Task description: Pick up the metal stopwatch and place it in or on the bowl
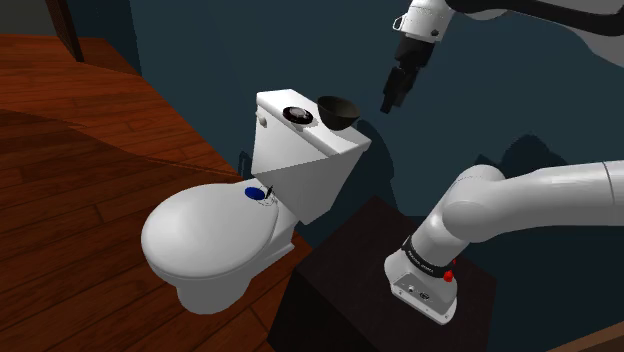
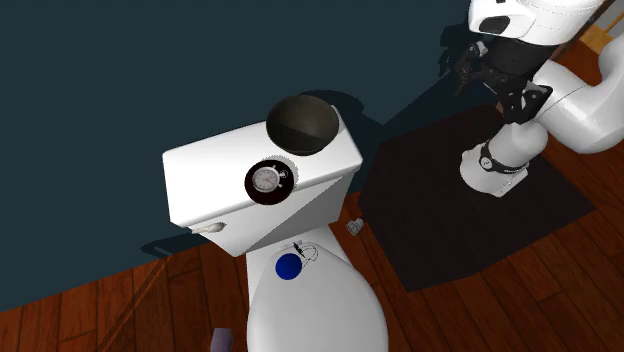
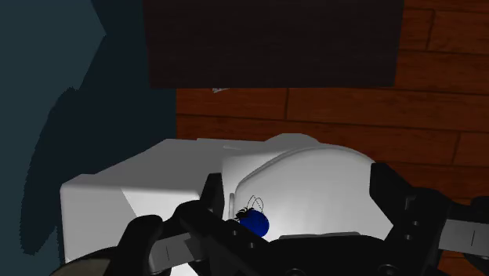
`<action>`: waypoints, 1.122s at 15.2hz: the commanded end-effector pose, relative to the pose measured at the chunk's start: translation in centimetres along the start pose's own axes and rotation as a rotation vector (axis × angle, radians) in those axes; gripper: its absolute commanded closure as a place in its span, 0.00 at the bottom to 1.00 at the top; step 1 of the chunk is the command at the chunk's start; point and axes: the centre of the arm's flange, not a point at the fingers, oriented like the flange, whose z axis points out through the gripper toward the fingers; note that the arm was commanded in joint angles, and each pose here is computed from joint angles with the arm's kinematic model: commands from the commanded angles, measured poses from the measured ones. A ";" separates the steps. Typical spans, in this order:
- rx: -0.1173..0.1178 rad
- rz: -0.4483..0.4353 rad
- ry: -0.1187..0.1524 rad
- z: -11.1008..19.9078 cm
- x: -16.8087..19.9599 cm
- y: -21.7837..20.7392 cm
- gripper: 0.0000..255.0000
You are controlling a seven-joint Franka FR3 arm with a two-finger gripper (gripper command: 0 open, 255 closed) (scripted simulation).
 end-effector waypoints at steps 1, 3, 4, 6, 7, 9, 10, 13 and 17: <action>0.000 0.000 0.000 0.0 0.0 0.0 0.00; -0.085 0.012 -0.007 1.2 2.4 -2.0 0.00; -0.128 0.019 -0.010 1.8 3.6 -3.0 0.00; -0.213 0.031 -0.017 3.3 6.0 -4.8 0.00; -0.255 0.037 -0.020 4.1 7.2 -5.6 0.00; -0.340 0.050 -0.027 5.7 9.7 -7.2 0.00; -0.383 0.056 -0.030 6.6 10.9 -7.9 0.00; -0.510 0.075 -0.041 9.5 14.6 -9.7 0.00; -0.680 0.100 -0.054 13.7 19.5 -11.5 0.00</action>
